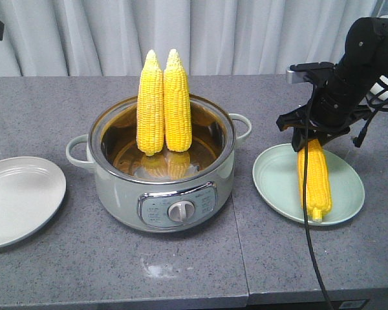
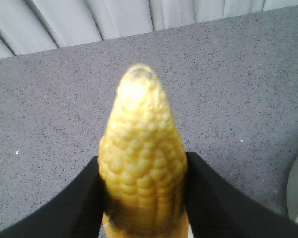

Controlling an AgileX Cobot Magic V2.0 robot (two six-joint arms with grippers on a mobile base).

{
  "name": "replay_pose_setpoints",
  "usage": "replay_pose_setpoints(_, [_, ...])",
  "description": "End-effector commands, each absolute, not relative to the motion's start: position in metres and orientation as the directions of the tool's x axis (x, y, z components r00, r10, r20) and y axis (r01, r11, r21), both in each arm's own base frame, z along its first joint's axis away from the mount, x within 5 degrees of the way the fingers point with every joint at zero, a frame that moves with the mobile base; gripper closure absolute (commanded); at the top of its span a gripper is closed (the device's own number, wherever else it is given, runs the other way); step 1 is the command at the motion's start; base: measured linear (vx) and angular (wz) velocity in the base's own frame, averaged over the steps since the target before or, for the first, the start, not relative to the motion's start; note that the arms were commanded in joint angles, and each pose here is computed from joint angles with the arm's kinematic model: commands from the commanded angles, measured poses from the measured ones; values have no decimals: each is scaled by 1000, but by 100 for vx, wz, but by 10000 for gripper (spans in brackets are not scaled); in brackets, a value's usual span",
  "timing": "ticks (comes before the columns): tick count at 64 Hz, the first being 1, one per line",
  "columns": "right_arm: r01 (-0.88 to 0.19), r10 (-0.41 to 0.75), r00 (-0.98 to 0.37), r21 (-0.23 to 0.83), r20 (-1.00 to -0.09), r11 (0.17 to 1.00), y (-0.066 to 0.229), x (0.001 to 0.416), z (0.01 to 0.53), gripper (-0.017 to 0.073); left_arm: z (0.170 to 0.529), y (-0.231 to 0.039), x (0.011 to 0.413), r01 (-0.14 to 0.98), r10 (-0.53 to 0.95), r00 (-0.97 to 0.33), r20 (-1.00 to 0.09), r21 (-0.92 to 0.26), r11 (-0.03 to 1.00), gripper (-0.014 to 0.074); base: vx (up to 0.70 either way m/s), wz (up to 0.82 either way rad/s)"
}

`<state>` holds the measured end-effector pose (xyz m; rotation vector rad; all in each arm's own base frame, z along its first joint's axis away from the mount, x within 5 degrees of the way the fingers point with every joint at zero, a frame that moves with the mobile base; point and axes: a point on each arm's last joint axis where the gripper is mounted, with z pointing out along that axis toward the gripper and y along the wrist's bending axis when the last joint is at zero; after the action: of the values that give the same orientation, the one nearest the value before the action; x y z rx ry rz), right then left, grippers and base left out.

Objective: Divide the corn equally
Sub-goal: 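Lower the right gripper's corn cob onto the pale green plate, then open the right gripper to release the corn on the plate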

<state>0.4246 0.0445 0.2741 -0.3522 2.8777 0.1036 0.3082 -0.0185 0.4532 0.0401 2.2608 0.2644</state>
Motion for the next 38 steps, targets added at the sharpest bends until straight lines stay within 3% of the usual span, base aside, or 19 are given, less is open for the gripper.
replay_pose_setpoints(1, [-263,-245,-929,30,-277,964,42,415,300,295,479,-18,296,-74,120,-546,-829,190,979,430,0,0])
replay_pose_setpoints(24, [-280,-263,-924,22,-278,960,42,415,300,134,479,-18,296,-74,120,-546,-829,190,979,430,0,0])
replay_pose_setpoints(38, [-280,-263,-924,22,-279,960,42,415,300,110,479,-18,296,-74,120,-546,-829,190,979,430,0,0])
